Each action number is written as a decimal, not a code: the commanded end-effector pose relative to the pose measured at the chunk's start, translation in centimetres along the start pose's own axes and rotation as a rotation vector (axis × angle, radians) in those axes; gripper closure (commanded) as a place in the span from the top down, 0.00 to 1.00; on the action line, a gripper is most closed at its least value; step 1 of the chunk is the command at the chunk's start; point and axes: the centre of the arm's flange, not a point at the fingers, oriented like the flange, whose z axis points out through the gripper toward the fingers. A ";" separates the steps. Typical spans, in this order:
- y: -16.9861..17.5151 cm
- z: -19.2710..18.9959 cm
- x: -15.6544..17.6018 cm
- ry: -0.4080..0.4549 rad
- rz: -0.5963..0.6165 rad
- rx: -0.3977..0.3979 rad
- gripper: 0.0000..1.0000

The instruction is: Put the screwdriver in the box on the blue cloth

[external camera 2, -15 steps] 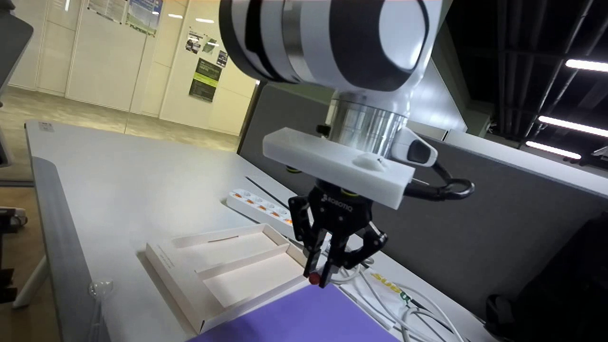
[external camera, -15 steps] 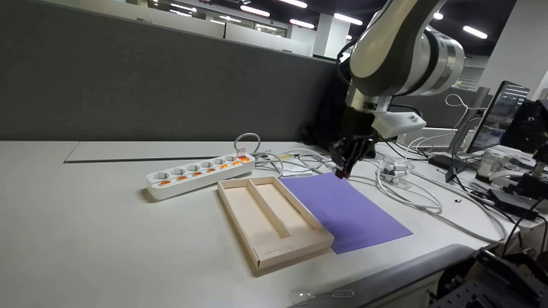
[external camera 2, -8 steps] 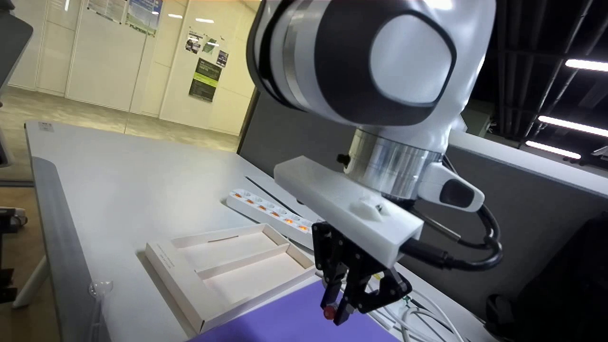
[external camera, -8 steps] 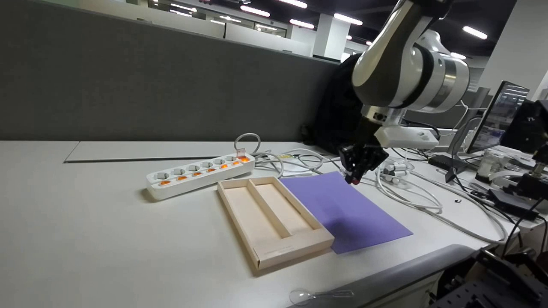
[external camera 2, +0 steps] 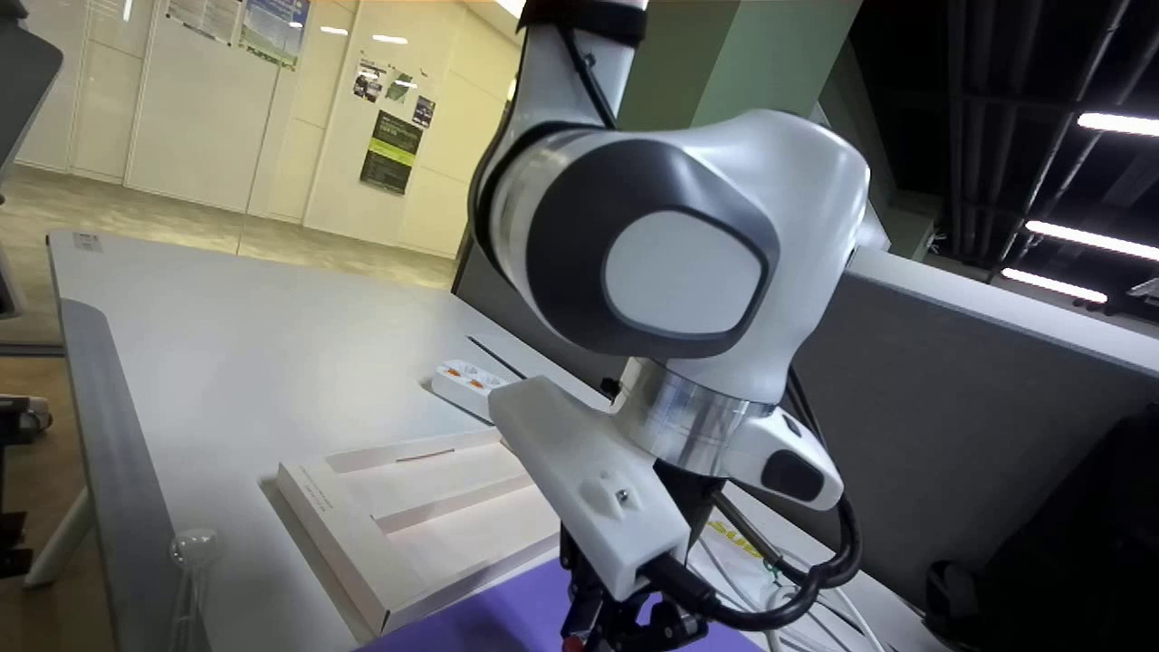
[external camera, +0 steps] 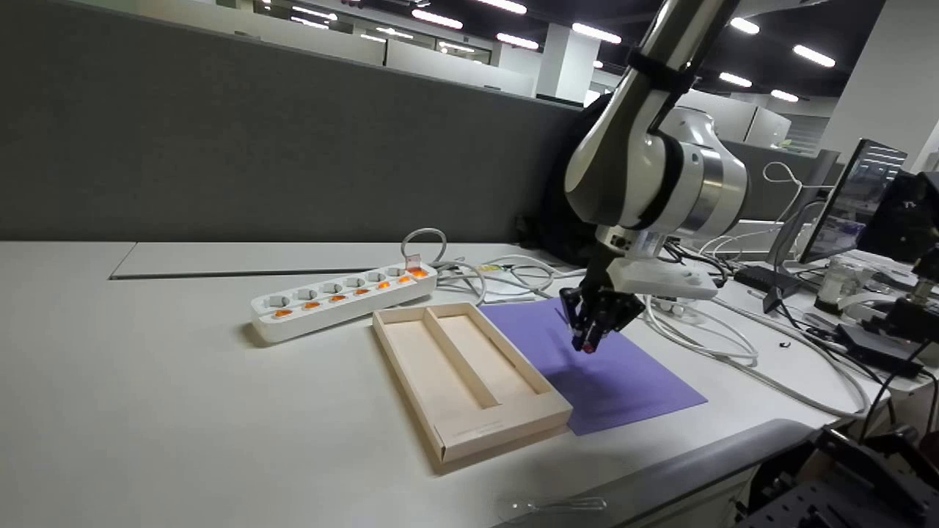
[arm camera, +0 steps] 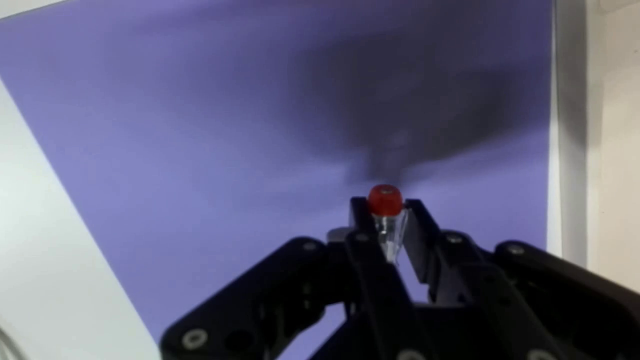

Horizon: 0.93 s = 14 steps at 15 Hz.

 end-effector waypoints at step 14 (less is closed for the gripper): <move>-1.8 2.4 1.4 -0.064 -0.008 0.054 0.73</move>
